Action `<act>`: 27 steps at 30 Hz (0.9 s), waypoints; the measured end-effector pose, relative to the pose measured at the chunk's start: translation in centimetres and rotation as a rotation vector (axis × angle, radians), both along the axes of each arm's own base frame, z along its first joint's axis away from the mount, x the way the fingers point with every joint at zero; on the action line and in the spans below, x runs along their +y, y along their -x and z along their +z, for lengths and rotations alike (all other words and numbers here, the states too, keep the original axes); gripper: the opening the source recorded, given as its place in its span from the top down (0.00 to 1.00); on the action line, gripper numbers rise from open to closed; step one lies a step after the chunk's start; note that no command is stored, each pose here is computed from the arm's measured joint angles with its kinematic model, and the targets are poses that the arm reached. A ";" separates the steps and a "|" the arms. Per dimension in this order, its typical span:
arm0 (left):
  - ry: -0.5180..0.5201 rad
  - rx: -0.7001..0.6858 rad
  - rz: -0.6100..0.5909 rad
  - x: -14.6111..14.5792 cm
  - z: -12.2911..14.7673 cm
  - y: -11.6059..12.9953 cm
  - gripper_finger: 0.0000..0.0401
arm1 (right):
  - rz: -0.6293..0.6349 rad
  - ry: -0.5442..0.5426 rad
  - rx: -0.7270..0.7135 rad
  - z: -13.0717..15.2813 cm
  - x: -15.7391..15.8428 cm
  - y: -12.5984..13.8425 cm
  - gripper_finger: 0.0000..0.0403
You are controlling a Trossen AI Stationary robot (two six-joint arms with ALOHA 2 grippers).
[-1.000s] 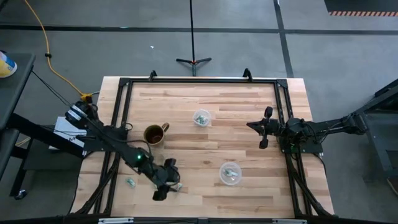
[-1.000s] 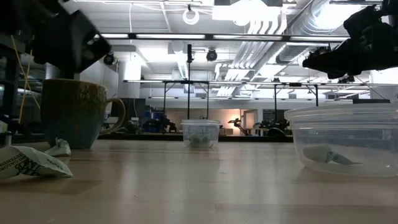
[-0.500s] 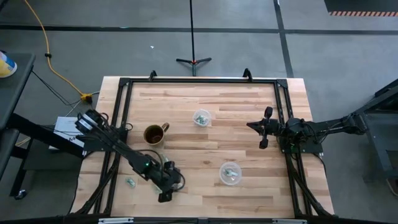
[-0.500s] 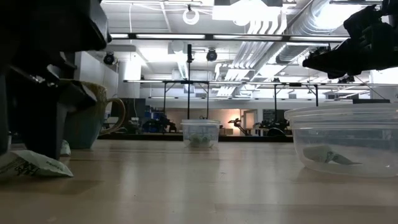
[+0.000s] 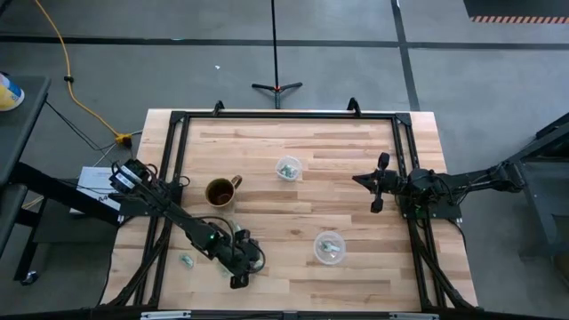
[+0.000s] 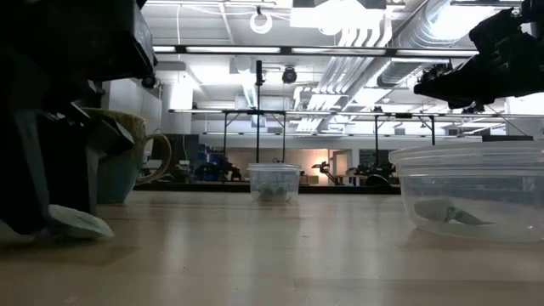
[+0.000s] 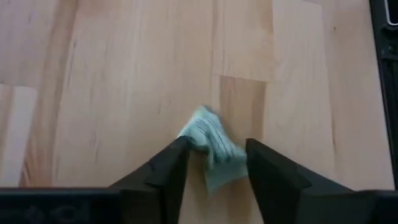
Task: Pick and place Stevia / Truvia into bins
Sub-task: Put the stevia packet into the bottom transparent container
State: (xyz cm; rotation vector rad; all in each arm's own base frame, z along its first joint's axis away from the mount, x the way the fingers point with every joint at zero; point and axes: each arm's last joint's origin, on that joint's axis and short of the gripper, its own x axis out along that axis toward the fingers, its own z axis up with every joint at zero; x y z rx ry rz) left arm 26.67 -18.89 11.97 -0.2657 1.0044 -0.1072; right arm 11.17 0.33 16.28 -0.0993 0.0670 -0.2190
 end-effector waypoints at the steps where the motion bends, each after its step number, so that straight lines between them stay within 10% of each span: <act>1: 0.000 0.004 -0.001 0.0 0.0 0.0 0.55 | 0.000 0.000 -0.001 0.0 0.0 0.0 1.00; 11: -0.161 -0.090 -0.122 0.9 1.3 0.1 0.94 | 0.000 0.002 0.001 0.0 0.0 0.0 1.00; 20: -0.283 -0.412 -0.101 5.1 4.6 -4.1 0.84 | 0.000 0.002 -0.001 0.0 0.0 0.0 0.98; 27: -0.253 -0.551 -0.253 9.4 4.8 -7.7 0.94 | 0.000 0.004 0.000 0.0 0.0 0.0 1.00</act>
